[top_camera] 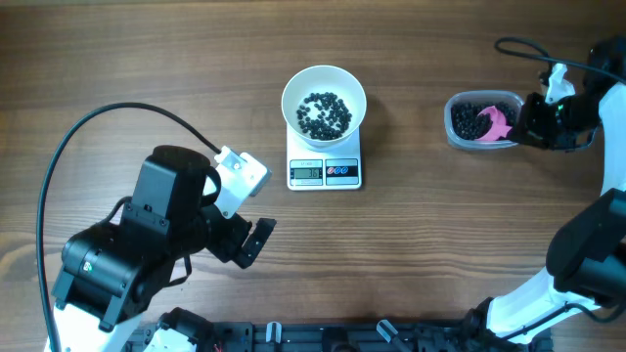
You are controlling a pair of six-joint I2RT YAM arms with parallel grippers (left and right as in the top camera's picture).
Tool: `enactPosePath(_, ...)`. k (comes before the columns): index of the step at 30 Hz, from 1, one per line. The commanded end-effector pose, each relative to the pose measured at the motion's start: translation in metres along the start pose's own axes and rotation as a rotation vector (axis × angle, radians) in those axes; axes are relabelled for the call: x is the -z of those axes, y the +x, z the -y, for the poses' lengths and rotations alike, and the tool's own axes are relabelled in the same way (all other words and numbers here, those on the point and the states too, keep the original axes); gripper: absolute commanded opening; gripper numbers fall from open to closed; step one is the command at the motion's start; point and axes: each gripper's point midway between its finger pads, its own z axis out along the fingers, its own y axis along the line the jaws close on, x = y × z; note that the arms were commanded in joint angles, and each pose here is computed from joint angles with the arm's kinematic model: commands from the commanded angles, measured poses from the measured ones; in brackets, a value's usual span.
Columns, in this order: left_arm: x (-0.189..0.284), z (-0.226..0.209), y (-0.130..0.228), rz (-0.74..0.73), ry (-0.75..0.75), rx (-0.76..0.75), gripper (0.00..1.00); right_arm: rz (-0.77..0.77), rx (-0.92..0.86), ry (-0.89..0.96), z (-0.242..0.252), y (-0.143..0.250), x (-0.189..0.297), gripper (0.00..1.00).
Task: Scoop item into bowl and weigh 150g on scale
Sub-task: 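Dip the scoop into the beans and lift it filled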
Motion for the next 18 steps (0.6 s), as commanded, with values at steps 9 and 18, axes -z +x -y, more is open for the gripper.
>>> enactPosePath(9, 0.004, -0.002, -0.003, 0.018, -0.009, -0.011, 1.0, -0.075, -0.08, -0.033, 0.005, 0.017, -0.03, 0.05)
enactPosePath(18, 0.004, -0.002, -0.003, 0.018, -0.009, -0.011, 1.0, -0.041, -0.126, -0.174, -0.002, 0.01, -0.021, 0.04)
